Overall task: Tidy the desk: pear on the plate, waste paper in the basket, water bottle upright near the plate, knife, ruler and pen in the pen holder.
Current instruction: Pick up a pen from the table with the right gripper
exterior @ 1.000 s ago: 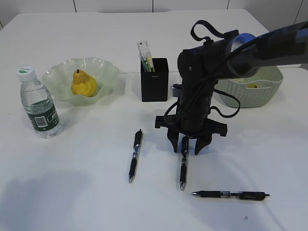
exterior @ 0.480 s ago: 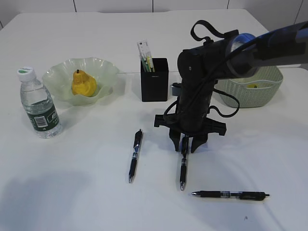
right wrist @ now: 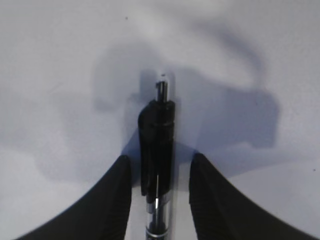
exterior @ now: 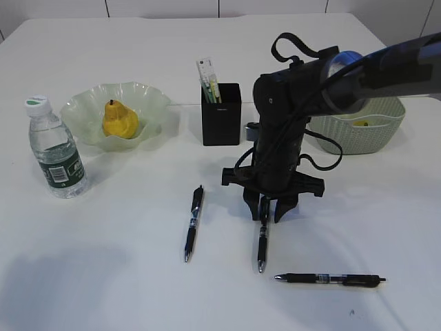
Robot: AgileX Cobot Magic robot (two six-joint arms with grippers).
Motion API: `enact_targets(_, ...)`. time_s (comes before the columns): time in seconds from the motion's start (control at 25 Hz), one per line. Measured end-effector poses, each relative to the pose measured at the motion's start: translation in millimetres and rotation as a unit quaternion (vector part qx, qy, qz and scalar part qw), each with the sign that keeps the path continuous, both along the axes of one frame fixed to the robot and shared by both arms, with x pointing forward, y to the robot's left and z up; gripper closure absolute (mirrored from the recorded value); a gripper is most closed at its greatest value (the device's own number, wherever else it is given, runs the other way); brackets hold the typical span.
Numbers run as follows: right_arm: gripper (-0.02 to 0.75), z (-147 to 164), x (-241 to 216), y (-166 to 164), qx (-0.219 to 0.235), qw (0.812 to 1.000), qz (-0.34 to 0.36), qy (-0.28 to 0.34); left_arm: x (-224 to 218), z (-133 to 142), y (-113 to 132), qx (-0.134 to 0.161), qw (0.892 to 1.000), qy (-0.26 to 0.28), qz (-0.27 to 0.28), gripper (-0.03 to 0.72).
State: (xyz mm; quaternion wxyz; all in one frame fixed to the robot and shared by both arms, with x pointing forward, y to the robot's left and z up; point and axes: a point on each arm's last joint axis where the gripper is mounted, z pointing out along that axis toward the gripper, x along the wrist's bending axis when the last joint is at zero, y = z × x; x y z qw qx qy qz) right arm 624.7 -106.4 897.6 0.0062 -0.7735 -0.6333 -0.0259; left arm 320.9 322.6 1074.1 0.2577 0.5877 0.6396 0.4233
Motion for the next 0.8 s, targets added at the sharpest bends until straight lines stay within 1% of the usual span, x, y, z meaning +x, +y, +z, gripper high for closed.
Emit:
enact_targets(0.16,0.43,0.0,0.0,0.0,0.0,1.0,0.001,0.0,0.0,0.0,0.0,0.0,1.0,0.0,0.0,0.449)
enact_targets(0.2,0.446,0.0,0.1,-0.2,-0.001,1.0,0.002,0.0,0.0,0.0,0.0,0.0,1.0,0.0,0.0,0.449)
enact_targets(0.36,0.565,0.0,0.3,-0.2,-0.001,1.0,0.005,-0.002,0.0,0.4,0.8,0.007,1.0,0.0,0.001,0.449)
enact_targets(0.44,0.591,0.0,1.0,-0.2,-0.002,1.0,0.011,-0.006,0.0,0.7,1.4,0.012,1.0,-0.001,0.002,0.449)
enact_targets(0.8,0.601,1.5,2.8,0.1,-0.003,1.0,0.015,-0.01,0.0,0.8,1.7,0.015,1.0,-0.001,0.003,0.449)
